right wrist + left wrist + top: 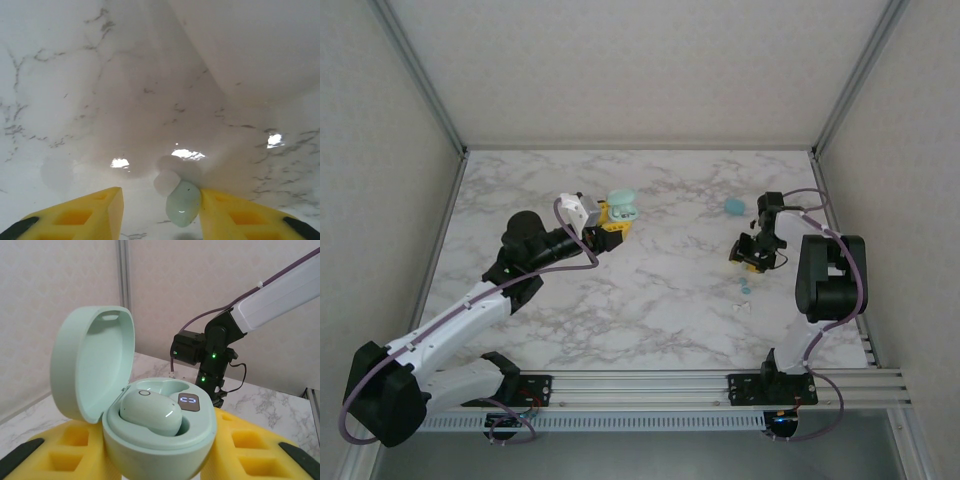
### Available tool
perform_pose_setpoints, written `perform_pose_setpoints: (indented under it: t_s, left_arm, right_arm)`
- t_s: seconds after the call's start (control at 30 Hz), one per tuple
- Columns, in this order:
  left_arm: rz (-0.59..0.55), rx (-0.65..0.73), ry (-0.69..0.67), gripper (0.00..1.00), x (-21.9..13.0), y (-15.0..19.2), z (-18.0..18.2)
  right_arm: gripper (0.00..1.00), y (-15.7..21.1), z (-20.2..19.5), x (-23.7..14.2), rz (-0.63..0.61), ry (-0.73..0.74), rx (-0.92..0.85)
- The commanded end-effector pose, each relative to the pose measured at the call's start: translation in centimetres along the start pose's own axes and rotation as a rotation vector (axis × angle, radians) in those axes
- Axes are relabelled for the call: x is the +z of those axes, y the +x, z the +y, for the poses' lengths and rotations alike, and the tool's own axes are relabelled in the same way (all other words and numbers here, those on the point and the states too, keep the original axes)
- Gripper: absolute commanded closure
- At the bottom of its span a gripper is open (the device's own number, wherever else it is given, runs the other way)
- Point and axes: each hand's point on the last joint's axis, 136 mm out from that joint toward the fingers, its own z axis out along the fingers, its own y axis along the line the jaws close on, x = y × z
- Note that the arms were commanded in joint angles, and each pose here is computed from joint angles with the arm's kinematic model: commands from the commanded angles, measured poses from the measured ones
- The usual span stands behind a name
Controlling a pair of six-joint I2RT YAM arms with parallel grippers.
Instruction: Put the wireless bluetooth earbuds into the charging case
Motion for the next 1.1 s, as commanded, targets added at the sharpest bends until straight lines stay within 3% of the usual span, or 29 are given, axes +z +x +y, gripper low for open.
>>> perform_pose_setpoints:
  t_s: [0.0, 0.2, 0.47, 0.77, 1.07]
  left_arm:
    - [-0.026, 0.018, 0.002, 0.76, -0.1, -1.0, -0.4]
    - [-0.029, 0.017, 0.008, 0.76, -0.1, -1.2, -0.5]
    - [-0.029, 0.018, -0.005, 0.75, -0.4, -1.2, -0.5]
    - [-0.025, 0.024, -0.008, 0.75, -0.7, -1.3, -0.6]
    - [-0.025, 0.025, -0.010, 0.75, -0.8, -1.4, -0.6]
  right_arm:
    - [0.55, 0.9, 1.2, 0.1, 0.033, -0.048, -0.049]
    - [0.56, 0.9, 4.7, -0.3, 0.050, -0.180, -0.098]
    - [0.55, 0.2, 7.5, -1.0, 0.031, -0.183, -0.183]
    - [0.54, -2.8, 4.1, -2.7, -0.114, 0.069, -0.165]
    - [0.53, -3.8, 3.7, -0.9, -0.078, 0.069, -0.159]
